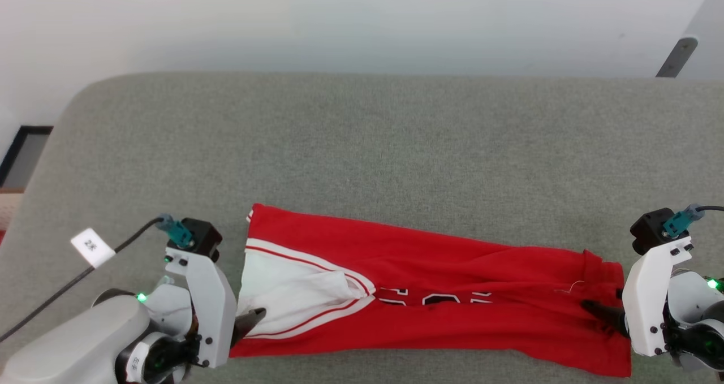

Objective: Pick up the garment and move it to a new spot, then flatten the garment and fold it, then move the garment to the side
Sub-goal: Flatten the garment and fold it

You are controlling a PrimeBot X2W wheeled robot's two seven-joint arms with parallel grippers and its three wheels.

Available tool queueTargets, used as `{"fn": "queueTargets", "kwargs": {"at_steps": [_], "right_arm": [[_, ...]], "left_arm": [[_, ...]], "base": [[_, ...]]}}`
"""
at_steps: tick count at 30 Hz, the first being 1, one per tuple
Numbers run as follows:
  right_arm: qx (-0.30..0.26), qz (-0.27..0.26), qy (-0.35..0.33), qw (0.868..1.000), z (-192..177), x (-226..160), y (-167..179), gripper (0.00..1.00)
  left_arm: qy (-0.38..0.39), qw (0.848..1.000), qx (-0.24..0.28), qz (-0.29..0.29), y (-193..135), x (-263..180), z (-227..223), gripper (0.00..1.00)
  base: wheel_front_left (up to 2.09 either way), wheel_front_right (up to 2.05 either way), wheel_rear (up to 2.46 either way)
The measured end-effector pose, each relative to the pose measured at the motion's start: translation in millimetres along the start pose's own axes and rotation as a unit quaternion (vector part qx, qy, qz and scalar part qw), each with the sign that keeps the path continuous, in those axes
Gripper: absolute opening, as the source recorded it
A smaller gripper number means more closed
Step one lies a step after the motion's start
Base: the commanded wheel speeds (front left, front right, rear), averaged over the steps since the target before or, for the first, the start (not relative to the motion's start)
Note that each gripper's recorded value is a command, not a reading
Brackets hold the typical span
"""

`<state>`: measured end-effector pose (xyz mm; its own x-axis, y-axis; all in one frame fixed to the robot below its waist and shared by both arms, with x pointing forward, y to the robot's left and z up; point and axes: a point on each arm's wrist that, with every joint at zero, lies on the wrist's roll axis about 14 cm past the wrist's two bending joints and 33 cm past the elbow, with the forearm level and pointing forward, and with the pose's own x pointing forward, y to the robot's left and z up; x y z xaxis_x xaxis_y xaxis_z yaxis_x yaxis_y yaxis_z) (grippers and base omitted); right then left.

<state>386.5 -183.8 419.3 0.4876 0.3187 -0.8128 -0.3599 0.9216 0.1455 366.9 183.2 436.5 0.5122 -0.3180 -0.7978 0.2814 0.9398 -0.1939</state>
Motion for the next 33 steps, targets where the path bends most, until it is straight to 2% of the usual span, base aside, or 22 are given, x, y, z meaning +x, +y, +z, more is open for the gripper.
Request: {"fn": "queueTargets", "kwargs": {"at_steps": [8,13,22,28,33], "right_arm": [[0.019,-0.006,-0.034,0.999,7.0,-18.6,2.7,1.00],[0.028,-0.011,-0.079,0.996,13.8,-33.7,5.7,1.00],[0.063,-0.033,-0.143,0.987,11.6,-49.7,-1.7,1.00],[0.086,-0.042,-0.143,0.985,3.0,-48.4,-6.7,1.00],[0.100,-0.051,-0.132,0.985,-0.9,-45.0,-14.7,1.00]], "left_arm": [[-0.074,0.997,0.006,0.008,-2.0,-20.7,17.8,1.00],[-0.160,0.987,0.022,0.024,-1.3,-41.3,34.5,1.00],[-0.311,0.948,0.020,0.060,6.1,-81.0,49.1,1.00],[-0.389,0.916,0.004,0.099,21.9,-107.3,42.8,1.00],[-0.413,0.901,-0.013,0.133,35.6,-120.2,28.4,1.00]], "base": [[0.00,0.00,0.00],[0.00,0.00,0.00],[0.00,0.00,0.00],[0.00,0.00,0.00],[0.00,0.00,0.00]]}}
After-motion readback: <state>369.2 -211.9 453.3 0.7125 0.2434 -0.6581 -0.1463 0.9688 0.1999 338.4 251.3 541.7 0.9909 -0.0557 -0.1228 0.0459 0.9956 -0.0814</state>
